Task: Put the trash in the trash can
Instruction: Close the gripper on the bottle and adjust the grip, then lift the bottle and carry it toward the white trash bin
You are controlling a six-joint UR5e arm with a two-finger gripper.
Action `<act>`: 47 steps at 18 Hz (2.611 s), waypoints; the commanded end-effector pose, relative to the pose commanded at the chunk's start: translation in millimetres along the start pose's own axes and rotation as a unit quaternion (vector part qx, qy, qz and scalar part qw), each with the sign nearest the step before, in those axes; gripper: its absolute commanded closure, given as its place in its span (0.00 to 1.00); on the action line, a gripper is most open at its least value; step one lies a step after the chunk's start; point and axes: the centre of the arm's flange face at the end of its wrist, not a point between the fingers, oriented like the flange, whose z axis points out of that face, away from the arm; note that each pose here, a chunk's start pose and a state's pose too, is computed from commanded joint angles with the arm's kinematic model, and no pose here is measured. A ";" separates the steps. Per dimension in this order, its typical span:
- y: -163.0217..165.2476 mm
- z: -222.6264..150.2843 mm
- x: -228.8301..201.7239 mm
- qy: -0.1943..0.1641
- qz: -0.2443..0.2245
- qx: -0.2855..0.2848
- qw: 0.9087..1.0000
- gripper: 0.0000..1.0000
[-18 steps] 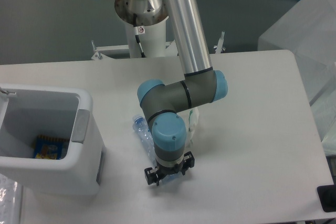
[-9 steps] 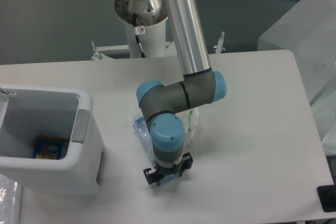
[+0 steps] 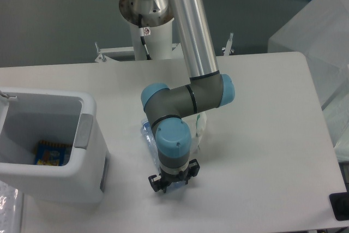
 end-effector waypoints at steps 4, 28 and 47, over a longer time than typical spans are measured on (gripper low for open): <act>0.0 -2.0 0.2 0.001 0.002 0.001 1.000 0.30; -43.0 -100.2 -1.2 0.011 0.004 0.095 0.995 0.34; -71.4 -179.9 -12.2 0.011 0.000 0.169 0.986 0.36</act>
